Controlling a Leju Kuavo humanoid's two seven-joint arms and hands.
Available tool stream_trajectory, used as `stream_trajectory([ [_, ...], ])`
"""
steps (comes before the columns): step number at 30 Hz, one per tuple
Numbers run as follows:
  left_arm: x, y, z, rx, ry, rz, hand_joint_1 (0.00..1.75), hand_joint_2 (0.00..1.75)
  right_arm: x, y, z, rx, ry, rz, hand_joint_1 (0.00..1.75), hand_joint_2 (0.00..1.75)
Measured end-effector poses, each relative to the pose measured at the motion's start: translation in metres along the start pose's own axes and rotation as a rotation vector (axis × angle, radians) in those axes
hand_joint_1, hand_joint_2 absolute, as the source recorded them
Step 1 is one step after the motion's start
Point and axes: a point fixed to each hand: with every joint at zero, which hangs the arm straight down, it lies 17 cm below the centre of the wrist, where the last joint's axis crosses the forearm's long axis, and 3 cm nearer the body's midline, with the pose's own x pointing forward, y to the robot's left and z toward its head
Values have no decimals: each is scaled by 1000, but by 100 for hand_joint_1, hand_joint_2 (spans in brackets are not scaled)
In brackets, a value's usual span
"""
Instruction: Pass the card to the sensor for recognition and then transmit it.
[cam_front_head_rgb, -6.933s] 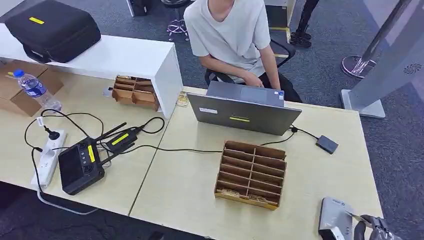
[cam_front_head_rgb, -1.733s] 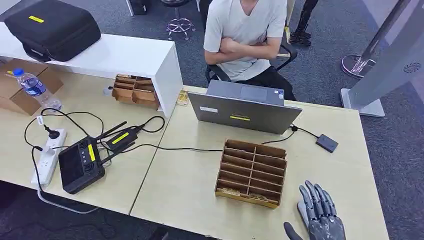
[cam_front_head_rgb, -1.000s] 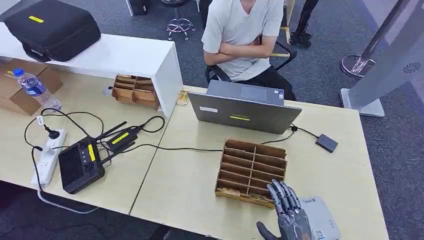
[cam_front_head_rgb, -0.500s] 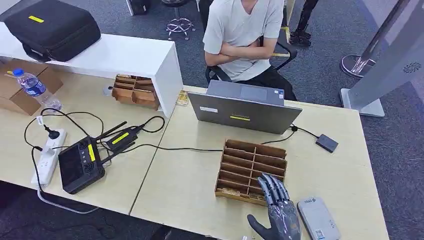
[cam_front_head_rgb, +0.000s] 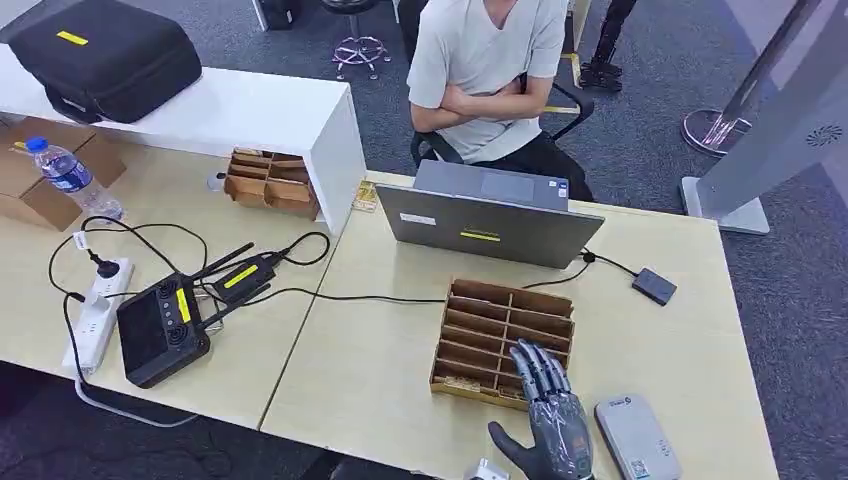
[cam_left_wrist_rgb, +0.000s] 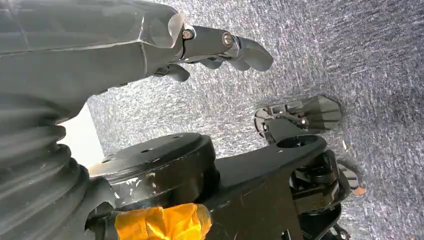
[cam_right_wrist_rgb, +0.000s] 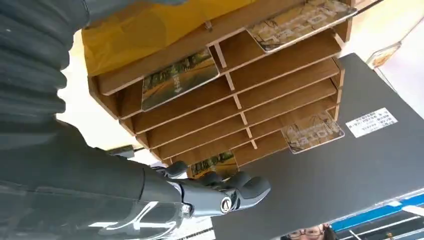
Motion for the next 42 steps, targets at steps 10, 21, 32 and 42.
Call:
stream_trajectory([
  [10, -1, -2, 0, -2, 9, 0, 0, 175, -8, 5, 2, 10, 18, -2, 0, 175],
  [21, -1, -1, 0, 3, 9, 0, 0, 175, -23, -3, 5, -14, 61, 23, 0, 175],
  [32, -1, -1, 0, 6, 7, 1, 0, 175, -34, -14, 11, -41, 101, 29, 175, 175],
  [42, 0, 0, 0, 9, 6, 1, 0, 175, -35, -17, 12, -50, 110, 25, 175, 175],
])
